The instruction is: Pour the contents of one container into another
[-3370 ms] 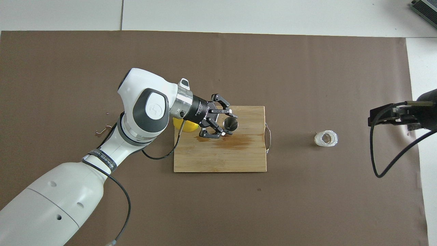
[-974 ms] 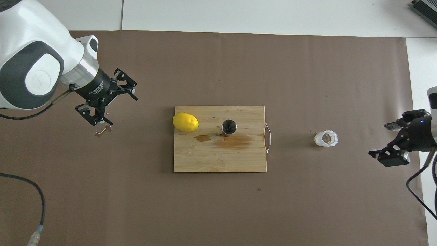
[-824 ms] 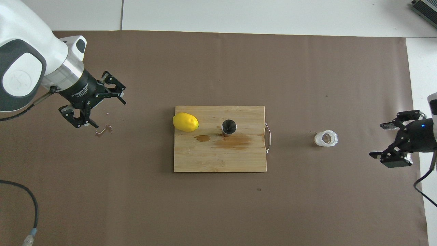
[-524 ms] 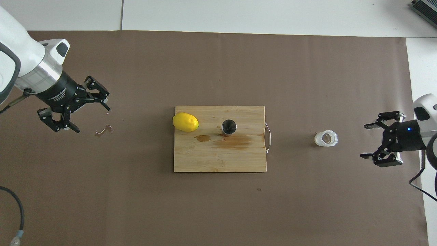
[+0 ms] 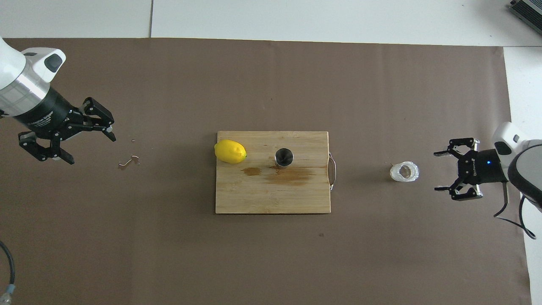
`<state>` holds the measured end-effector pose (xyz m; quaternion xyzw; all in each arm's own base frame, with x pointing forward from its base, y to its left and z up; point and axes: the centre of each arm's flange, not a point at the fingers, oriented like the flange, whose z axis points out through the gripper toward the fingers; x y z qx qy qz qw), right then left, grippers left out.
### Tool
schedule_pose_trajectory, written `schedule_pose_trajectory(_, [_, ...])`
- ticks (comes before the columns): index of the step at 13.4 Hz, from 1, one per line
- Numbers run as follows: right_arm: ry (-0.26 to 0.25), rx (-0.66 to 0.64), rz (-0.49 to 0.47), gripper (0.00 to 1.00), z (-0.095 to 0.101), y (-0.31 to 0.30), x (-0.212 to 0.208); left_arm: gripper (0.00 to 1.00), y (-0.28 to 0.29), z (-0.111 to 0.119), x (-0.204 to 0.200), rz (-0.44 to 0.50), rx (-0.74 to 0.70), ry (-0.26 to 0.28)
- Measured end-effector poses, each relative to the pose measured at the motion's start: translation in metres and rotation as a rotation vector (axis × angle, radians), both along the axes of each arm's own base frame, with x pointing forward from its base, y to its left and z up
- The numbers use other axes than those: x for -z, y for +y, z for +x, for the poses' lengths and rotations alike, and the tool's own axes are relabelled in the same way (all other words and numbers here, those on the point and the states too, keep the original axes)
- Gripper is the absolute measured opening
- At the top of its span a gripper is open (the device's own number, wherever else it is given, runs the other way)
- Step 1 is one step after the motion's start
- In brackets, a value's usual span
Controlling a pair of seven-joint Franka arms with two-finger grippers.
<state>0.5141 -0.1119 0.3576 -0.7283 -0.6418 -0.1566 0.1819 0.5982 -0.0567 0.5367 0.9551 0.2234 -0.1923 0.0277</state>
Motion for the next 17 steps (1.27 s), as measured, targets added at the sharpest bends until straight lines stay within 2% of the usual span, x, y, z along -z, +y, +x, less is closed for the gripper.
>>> schedule_pose_trajectory(2, [-0.021, -0.011, 0.007, 1.00, -0.001, 0.001, 0.015, 1.00, 0.005, 0.003, -0.011, -0.046, 0.110, -0.049])
schedule_pose_trajectory(5, [-0.025, -0.024, -0.005, 1.00, 0.000, 0.009, 0.030, 1.00, 0.018, 0.007, -0.027, -0.091, 0.301, -0.126])
schedule_pose_trajectory(7, [-0.044, -0.040, -0.017, 1.00, 0.001, 0.016, 0.037, 1.00, 0.027, 0.009, -0.033, -0.053, 0.387, -0.159])
schedule_pose_trajectory(10, [-0.053, -0.051, 0.011, 1.00, -0.010, 0.021, 0.057, 1.00, 0.026, 0.007, -0.056, 0.016, 0.428, -0.236])
schedule_pose_trajectory(12, [-0.051, -0.050, 0.039, 1.00, -0.013, 0.022, 0.070, 1.00, 0.022, -0.001, -0.065, 0.032, 0.441, -0.245])
schedule_pose_trajectory(17, [-0.056, -0.020, 0.055, 1.00, -0.010, 0.028, 0.082, 1.00, 0.008, -0.023, -0.057, 0.055, 0.463, -0.241])
